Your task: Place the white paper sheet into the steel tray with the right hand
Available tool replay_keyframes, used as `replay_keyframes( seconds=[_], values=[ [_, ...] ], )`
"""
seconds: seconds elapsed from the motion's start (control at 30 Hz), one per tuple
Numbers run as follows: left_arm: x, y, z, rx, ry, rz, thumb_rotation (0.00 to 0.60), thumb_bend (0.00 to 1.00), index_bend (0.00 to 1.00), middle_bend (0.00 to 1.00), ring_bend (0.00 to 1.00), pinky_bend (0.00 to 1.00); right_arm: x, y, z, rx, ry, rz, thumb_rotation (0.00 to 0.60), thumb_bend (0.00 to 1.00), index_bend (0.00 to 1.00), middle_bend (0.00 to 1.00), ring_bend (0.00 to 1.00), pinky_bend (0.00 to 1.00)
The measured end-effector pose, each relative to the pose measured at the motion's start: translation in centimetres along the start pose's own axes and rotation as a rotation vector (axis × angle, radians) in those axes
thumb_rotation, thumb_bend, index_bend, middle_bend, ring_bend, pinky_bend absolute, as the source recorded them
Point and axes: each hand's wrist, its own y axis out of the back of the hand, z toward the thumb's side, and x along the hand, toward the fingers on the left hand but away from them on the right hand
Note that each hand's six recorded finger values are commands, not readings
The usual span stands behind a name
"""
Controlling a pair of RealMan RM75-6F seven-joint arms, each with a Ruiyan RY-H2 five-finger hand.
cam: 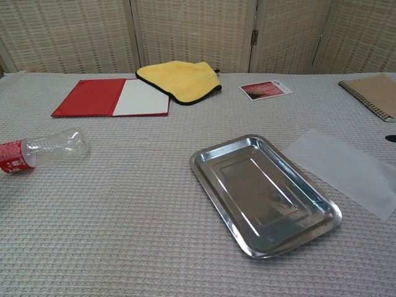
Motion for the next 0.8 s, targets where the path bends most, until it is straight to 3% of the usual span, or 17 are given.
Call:
replay_keyframes(
  seconds=[0.73, 0.8],
  values=[
    [0.0, 0.7, -0.2, 0.018, 0.008, 0.034, 0.6, 0.47, 0.04, 0.0, 0.0, 0.0, -2.0, -0.5, 2.2, 0.019, 0.007, -0.021, 0.6, 0.31, 0.45, 0.0, 0.0, 0.0],
    [0.0, 0.7, -0.2, 0.017, 0.007, 0.036, 0.6, 0.47, 0.04, 0.0, 0.0, 0.0, -2.1, -0.5, 2.3, 0.018, 0.006, -0.022, 0.6, 0.35, 0.45, 0.0, 0.0, 0.0]
  ],
)
